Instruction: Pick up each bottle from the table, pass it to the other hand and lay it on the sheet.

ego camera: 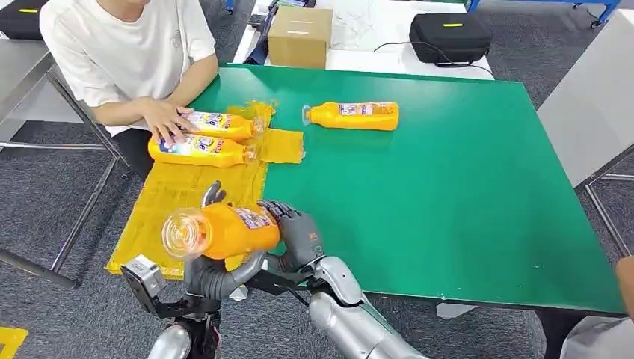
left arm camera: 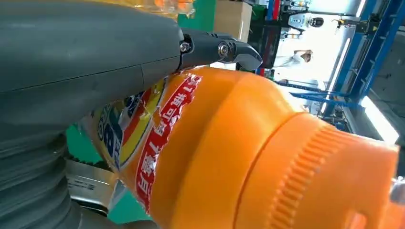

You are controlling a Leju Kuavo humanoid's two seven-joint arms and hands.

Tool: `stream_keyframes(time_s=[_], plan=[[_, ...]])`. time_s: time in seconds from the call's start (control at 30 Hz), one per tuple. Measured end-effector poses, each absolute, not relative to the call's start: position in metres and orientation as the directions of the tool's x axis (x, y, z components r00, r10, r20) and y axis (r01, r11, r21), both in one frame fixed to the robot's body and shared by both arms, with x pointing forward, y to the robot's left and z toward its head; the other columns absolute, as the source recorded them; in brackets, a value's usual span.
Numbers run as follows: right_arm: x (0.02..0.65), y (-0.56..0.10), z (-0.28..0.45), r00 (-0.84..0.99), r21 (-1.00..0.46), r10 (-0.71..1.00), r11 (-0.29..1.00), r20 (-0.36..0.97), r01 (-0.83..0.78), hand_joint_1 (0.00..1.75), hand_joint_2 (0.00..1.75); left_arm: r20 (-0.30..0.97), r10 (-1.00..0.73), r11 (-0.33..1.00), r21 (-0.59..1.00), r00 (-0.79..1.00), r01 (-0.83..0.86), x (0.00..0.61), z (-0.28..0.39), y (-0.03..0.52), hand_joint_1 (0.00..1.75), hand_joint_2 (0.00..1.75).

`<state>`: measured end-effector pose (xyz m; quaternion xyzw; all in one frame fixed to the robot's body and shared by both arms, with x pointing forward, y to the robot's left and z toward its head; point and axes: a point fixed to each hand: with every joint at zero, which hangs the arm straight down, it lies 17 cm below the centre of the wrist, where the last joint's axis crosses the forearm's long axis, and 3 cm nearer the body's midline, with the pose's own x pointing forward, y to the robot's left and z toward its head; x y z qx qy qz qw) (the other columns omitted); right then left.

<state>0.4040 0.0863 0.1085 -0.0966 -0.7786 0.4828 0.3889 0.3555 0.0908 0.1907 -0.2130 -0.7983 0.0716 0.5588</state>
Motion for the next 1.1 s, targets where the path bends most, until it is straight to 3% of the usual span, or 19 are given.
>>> stream_keyframes(time_s=[0.2,0.33,0.37,0.4,0.43,0.47,0.67,0.7,1.1], plan=[[0.405,0.086,0.113,-0.705,-0.866,0.565,0.48,0.428,-0.141,1.75,1.75,0.857,0.435,0.892,-0.369,-0.276,0.262,0.356,0.19,0.093,0.0,1.75],[0.401,0.09,0.115,-0.736,-0.897,0.584,0.436,0.342,-0.071,1.55,1.75,0.847,0.47,0.874,-0.406,-0.247,0.268,0.358,0.188,0.095,0.0,1.75],[0.401,0.091,0.114,-0.738,-0.899,0.583,0.433,0.341,-0.073,1.41,1.75,0.84,0.486,0.865,-0.423,-0.241,0.27,0.358,0.188,0.096,1.1,1.75],[0.4,0.092,0.113,-0.74,-0.898,0.577,0.434,0.344,-0.079,0.89,1.75,0.834,0.498,0.858,-0.435,-0.237,0.272,0.359,0.188,0.097,1.75,1.75],[0.399,0.093,0.113,-0.744,-0.895,0.569,0.436,0.351,-0.088,0.14,1.75,0.828,0.508,0.853,-0.445,-0.237,0.272,0.359,0.189,0.099,1.75,1.75],[0.397,0.096,0.113,-0.747,-0.891,0.557,0.442,0.362,-0.103,0.0,1.75,0.819,0.52,0.847,-0.458,-0.241,0.272,0.359,0.191,0.101,1.75,1.75],[0.375,0.111,0.109,-0.771,-0.849,0.45,0.483,0.451,-0.215,0.0,1.75,0.752,0.599,0.797,-0.525,-0.276,0.299,0.363,0.21,0.111,1.75,1.75],[0.374,0.112,0.111,-0.772,-0.839,0.436,0.497,0.463,-0.222,0.0,0.0,0.744,0.608,0.79,-0.531,-0.278,0.306,0.363,0.212,0.111,1.75,1.75],[0.367,0.108,0.135,-0.776,-0.743,0.336,0.625,0.534,-0.24,0.0,0.0,0.717,0.62,0.782,-0.531,-0.318,0.326,0.373,0.232,0.114,1.75,1.75]])
